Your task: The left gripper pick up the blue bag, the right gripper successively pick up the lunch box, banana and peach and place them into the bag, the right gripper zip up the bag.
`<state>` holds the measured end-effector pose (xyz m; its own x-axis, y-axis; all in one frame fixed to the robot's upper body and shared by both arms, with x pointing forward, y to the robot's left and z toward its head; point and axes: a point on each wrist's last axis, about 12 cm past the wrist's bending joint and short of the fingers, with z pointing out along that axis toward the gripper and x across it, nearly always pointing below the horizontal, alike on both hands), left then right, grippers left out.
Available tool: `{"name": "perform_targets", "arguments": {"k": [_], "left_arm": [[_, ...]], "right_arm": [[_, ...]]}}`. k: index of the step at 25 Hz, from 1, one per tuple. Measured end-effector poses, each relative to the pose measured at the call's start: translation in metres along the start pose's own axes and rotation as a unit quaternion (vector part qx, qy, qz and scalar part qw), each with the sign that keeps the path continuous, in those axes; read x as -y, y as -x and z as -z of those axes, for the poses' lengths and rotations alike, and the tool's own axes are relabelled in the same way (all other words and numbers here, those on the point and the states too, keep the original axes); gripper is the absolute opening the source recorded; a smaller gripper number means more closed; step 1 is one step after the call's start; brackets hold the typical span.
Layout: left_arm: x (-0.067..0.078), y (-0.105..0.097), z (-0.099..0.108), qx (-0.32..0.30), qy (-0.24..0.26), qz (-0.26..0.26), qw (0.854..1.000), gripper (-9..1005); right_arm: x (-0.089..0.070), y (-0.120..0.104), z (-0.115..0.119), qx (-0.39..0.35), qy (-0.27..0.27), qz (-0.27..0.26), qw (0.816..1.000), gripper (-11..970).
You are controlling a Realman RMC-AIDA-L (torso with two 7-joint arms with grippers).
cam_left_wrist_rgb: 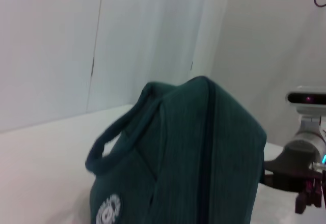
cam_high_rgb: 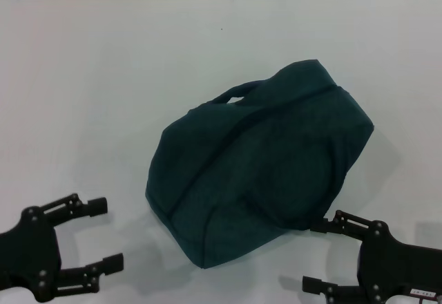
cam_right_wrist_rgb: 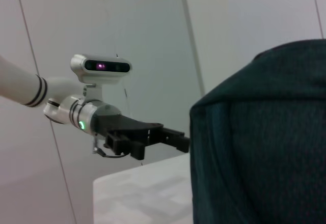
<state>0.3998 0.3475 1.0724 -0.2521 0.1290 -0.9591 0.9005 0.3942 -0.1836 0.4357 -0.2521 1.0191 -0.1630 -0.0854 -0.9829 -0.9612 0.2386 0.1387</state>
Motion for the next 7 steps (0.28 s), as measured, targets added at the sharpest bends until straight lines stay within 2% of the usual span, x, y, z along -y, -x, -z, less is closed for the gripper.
{"name": "perform_targets", "arguments": {"k": [7], "left_arm": [[-0.0002, -0.0106, -0.0045, -0.022, 0.003, 0.015, 1.0, 878]], "right_arm": [[0.0017, -0.0022, 0.0, -0.008, -0.009, 0.003, 1.0, 872]]}}
